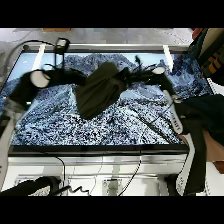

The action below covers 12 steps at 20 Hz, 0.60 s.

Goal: Fold the clothes and pants, and hang the long-sleeved shirts on hangers.

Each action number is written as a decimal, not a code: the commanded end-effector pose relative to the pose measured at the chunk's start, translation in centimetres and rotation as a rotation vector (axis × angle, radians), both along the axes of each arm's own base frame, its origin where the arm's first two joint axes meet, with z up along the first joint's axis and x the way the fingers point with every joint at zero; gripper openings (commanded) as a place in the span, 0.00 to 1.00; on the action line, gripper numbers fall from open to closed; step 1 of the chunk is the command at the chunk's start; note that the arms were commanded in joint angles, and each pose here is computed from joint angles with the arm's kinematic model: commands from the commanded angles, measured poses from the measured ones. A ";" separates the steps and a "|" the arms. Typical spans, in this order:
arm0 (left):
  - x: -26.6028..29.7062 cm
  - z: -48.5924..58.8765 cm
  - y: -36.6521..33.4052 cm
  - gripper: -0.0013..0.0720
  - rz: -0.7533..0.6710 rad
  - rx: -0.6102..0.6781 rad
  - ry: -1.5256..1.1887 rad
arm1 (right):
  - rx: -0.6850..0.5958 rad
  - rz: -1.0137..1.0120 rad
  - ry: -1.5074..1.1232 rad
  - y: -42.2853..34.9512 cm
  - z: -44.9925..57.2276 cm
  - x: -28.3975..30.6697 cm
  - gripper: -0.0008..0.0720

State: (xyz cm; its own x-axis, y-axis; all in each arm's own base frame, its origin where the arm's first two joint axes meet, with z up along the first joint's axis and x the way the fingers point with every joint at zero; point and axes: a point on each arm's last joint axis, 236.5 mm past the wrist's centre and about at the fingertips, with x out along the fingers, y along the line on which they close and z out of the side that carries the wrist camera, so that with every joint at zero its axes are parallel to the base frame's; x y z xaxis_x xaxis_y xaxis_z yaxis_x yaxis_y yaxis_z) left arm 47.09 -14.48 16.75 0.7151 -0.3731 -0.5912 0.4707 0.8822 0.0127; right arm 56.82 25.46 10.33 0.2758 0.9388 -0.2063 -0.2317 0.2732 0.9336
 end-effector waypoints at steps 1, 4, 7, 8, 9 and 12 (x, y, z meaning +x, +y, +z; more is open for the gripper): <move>-4.1 1.2 9.5 0.04 0.120 0.210 0.070 | 0.056 -0.135 -0.127 -8.5 10.2 0.3 0.05; -7.9 3.2 16.3 0.04 0.257 0.306 0.103 | -0.041 -0.361 -0.172 -19.3 16.4 -0.9 0.05; -11.1 3.5 19.7 0.04 0.345 0.306 0.171 | -0.374 -0.743 0.025 -33.6 15.2 -5.3 0.05; -12.1 3.2 20.1 0.04 0.355 0.306 0.204 | -0.482 -0.910 0.166 -38.9 13.9 -8.4 0.05; -12.9 2.8 20.3 0.04 0.357 0.306 0.238 | -0.566 -1.059 0.274 -43.3 13.3 -11.9 0.05; -13.5 2.3 20.2 0.04 0.350 0.306 0.271 | -0.813 -1.311 0.503 -52.3 12.4 -23.0 0.05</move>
